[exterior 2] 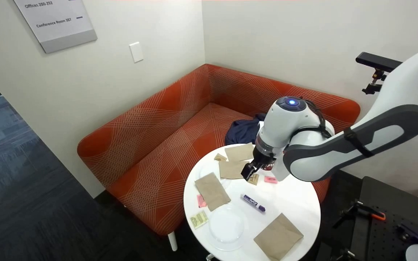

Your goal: Pick the marker from the cup and put it on the table

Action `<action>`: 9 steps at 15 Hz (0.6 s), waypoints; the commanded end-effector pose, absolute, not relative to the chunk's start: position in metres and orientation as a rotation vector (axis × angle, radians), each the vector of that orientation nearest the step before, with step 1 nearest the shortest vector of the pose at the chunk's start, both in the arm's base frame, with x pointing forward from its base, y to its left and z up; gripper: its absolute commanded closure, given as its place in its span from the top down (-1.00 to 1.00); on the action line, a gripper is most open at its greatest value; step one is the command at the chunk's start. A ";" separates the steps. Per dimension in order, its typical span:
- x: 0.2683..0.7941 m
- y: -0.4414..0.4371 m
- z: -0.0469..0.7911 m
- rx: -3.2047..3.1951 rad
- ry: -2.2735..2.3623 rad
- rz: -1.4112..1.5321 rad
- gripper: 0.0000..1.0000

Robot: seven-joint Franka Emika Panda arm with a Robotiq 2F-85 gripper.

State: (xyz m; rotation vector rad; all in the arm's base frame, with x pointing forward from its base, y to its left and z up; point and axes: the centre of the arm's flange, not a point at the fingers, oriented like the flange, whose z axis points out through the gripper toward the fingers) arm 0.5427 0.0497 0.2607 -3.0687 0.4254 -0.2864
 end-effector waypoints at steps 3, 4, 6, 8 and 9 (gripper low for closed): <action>0.485 0.046 0.305 -3.064 0.482 -0.406 1.00; 0.479 0.046 0.307 -3.065 0.483 -0.415 1.00; 0.468 0.044 0.312 -3.066 0.489 -0.430 1.00; 0.487 0.044 0.304 -3.076 0.461 -0.382 1.00; 0.483 0.044 0.305 -3.075 0.462 -0.384 1.00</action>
